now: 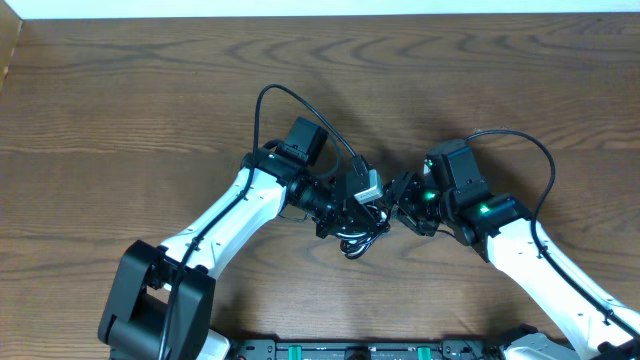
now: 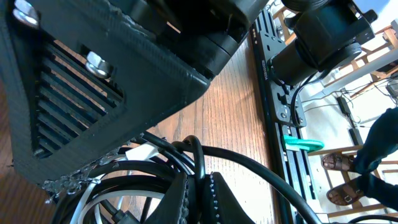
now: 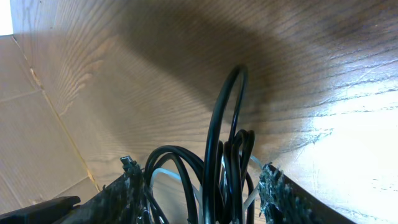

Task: Untangle cables
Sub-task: 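Grasp a black cable loop with the right gripper beside the left gripper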

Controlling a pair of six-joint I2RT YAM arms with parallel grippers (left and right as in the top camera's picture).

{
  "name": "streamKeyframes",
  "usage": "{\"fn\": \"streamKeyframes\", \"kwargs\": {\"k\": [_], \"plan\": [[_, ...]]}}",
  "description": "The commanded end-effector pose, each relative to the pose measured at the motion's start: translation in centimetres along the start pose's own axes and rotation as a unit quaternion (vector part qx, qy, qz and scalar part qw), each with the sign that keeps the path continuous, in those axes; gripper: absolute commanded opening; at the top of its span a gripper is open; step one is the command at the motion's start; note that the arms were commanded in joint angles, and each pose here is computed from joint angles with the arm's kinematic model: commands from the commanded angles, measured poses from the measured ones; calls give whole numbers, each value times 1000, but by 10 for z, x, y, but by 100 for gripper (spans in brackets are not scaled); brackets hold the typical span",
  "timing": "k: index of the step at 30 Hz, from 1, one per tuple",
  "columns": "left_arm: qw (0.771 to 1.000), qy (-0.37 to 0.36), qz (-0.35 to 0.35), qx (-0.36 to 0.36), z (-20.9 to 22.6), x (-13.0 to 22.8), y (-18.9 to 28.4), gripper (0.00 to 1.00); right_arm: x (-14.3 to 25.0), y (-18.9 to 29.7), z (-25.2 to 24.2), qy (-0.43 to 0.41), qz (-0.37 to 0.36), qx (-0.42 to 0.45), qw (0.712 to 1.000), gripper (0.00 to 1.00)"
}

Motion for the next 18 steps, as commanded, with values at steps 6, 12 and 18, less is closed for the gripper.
{"fn": "streamKeyframes", "kwargs": {"k": [6,12,18], "plan": [[1000,10,1,8,1,4,-3,8,1,0,5,6,2,-4,1000,60],[1000,10,1,8,1,4,-3,8,1,0,5,6,2,-4,1000,61],[1000,10,1,7,1,4,-3,8,1,0,5,6,2,-4,1000,63]]}}
Point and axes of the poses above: each gripper's point midway between its finger pads, its own y axis back along the fingers, its own z axis along the line the jaws close on, x = y × z, the point moved 5 cm from there along y, back along the fingers, and after that the axes turned 4 degrees about -y, right-handed, at the moved point
